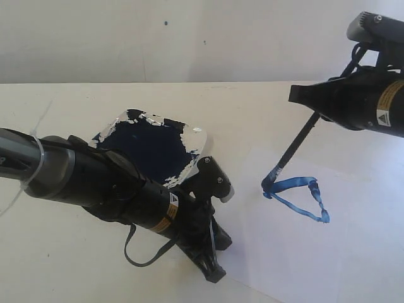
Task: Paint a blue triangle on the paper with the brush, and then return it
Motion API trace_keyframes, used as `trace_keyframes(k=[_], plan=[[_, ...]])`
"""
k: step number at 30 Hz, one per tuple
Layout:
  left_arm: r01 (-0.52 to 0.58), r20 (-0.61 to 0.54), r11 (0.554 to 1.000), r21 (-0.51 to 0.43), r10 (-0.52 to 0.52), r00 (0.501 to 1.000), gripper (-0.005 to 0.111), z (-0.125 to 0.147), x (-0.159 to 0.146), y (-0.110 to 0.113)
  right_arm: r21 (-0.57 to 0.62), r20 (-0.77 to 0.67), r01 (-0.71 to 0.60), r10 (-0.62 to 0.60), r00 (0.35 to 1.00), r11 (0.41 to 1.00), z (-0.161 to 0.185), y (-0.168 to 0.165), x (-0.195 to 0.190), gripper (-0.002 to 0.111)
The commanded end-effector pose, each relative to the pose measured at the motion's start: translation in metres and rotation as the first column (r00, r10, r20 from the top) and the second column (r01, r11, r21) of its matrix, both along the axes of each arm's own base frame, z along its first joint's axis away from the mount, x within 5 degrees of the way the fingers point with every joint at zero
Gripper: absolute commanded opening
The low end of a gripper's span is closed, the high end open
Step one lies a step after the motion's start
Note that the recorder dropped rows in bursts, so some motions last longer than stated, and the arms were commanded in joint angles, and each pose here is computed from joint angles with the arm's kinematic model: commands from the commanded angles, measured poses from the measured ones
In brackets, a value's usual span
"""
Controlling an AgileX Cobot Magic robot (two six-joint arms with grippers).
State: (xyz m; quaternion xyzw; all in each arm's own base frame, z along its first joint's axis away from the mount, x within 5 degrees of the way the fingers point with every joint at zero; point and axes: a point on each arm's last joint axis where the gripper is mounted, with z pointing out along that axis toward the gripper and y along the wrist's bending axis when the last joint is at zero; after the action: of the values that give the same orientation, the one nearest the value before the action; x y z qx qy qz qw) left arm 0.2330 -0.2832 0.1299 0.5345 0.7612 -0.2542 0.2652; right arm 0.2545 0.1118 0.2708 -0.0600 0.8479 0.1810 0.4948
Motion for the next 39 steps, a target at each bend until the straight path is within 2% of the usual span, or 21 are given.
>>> trace_keyframes(k=[1, 4, 31, 39], plan=[[0.015, 0.01, 1.0, 0.001, -0.015, 1.0, 0.0, 0.001, -0.001, -0.002, -0.038, -0.01, 0.004, -0.005, 1.0, 0.999, -0.003, -0.002, -0.001, 0.0], [0.015, 0.01, 1.0, 0.001, -0.015, 1.0, 0.0, 0.001, -0.001, -0.002, -0.092, -0.058, 0.055, -0.06, 0.997, 0.994, -0.008, -0.008, -0.001, 0.0], [0.015, 0.01, 1.0, 0.001, -0.015, 1.0, 0.0, 0.001, -0.001, -0.002, -0.213, -0.106, 0.232, -0.259, 0.96, 0.949, 0.008, -0.038, -0.024, 0.0], [0.015, 0.01, 1.0, 0.001, -0.015, 1.0, 0.0, 0.001, -0.001, -0.002, -0.201, -0.094, 0.234, -0.257, 0.962, 0.951, 0.012, -0.039, -0.027, 0.0]])
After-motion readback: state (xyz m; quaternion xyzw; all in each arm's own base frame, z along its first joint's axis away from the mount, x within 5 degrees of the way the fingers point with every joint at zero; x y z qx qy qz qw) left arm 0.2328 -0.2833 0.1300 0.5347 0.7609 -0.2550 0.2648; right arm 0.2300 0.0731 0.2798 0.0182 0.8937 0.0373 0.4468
